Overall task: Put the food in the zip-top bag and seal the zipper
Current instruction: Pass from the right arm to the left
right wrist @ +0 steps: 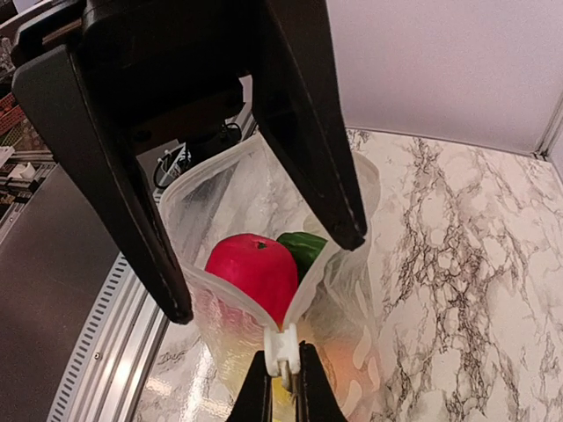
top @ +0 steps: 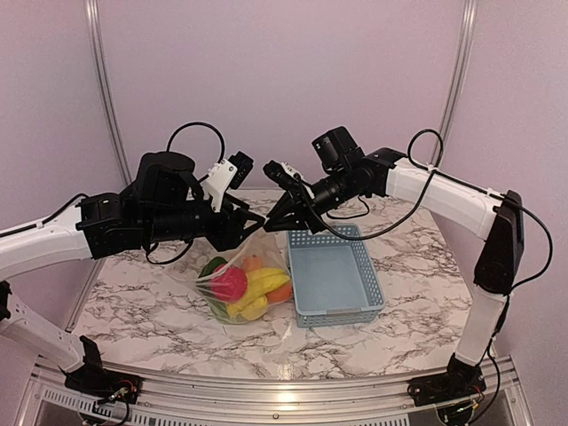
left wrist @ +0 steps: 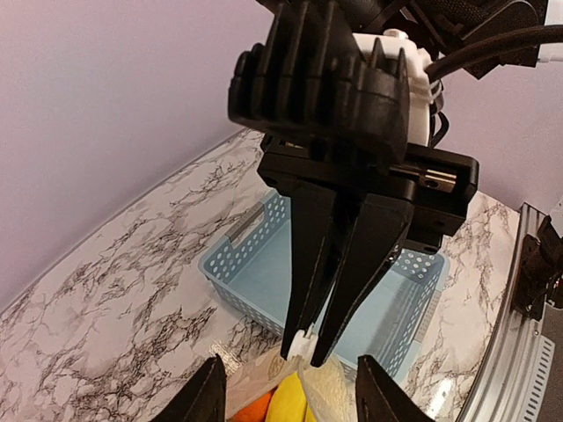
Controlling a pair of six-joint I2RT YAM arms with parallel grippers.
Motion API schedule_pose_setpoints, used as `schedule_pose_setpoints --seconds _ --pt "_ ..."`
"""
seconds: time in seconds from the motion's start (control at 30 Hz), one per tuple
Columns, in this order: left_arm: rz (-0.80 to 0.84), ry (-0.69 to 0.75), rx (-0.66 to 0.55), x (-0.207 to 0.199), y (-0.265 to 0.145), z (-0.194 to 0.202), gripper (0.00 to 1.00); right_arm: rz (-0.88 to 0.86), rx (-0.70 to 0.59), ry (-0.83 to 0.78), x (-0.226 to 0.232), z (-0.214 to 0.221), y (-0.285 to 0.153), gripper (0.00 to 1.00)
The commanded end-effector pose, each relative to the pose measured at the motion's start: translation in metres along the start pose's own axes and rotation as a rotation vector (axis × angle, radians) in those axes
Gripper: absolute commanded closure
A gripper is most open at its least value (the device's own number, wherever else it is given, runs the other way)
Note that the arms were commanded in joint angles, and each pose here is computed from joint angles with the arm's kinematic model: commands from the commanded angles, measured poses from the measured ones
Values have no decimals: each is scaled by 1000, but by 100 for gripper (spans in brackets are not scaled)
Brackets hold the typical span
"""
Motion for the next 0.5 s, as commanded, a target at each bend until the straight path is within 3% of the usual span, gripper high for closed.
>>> schedule_pose_setpoints --seconds 0.0,0.47 --pt "75 -19 26 3 10 9 51 -26 -38 -27 7 -11 -8 100" --pt "156 -20 58 9 26 11 74 -37 -35 -23 9 -9 -6 100"
Point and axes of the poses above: each gripper's point midway between its finger pads, its own y axis out along the fingers, its own x axis along the line the jaws close on, z = x × y, the point moved 10 cm from there along -y, back along the fingers, and after that the axes turned 5 degrees about -y, right-handed, at the moved point
